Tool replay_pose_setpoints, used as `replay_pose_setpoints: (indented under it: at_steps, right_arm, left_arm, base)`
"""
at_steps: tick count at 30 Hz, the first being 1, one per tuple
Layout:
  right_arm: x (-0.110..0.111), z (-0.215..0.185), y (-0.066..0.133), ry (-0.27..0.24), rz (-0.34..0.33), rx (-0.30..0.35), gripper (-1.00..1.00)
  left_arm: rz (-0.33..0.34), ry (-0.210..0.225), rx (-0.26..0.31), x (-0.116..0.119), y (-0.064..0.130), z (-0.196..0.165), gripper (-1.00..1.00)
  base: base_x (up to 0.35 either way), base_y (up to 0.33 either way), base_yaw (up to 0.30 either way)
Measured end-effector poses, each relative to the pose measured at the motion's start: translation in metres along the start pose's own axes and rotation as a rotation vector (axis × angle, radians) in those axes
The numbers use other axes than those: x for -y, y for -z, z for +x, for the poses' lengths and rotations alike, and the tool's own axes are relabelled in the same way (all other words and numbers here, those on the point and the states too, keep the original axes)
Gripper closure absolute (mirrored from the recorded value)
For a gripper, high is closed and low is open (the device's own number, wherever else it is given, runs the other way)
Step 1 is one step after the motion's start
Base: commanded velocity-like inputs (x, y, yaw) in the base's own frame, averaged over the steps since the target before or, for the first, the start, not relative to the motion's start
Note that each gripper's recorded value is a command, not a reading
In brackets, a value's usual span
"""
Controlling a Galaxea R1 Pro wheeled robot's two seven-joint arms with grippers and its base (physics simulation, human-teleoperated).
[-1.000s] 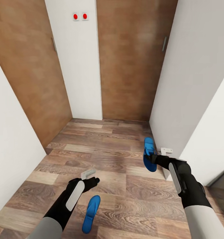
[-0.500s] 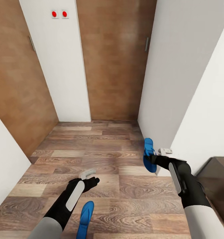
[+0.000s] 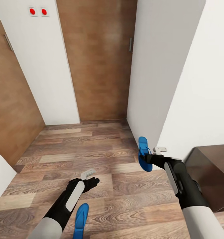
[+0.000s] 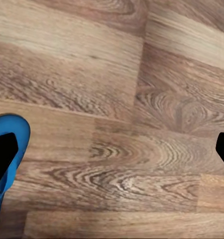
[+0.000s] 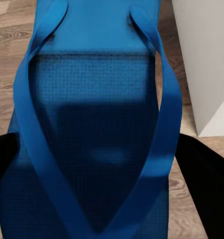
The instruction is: In the bedroom, move the book from the bed onto either nightstand, and place the two sandals side by side next to the bed.
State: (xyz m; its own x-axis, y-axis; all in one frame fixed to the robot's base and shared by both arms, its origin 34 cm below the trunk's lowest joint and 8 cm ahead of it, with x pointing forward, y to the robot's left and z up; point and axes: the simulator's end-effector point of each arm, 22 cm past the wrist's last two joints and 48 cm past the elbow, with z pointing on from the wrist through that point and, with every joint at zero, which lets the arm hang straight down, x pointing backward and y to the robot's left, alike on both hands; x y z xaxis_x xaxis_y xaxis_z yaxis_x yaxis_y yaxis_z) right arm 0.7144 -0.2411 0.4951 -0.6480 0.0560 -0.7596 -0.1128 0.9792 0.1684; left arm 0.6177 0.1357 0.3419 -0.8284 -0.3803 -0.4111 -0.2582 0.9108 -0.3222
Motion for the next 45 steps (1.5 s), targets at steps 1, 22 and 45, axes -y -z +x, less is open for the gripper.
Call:
replay_pose_setpoints:
  at_steps: [1,22,45]
  right_arm:
    - [-0.002,-0.001,0.000,0.005,-0.002,0.002,1.00]
    - [-0.049,-0.023,0.016,0.066,-0.184,0.056,1.00]
    - [-0.051,-0.010,0.015,0.063,-0.193,0.034,1.00]
  left_arm:
    - [0.000,0.000,0.000,0.000,0.000,0.000,-1.00]
    - [-0.037,0.102,-0.011,-0.016,0.001,-0.009,-1.00]
    - [-0.040,0.109,-0.102,-0.031,-0.013,-0.006,-1.00]
  base:
    - [-0.028,0.153,-0.097]
    - [-0.004,0.024,-0.027]
    - [0.000,0.000,-0.001]
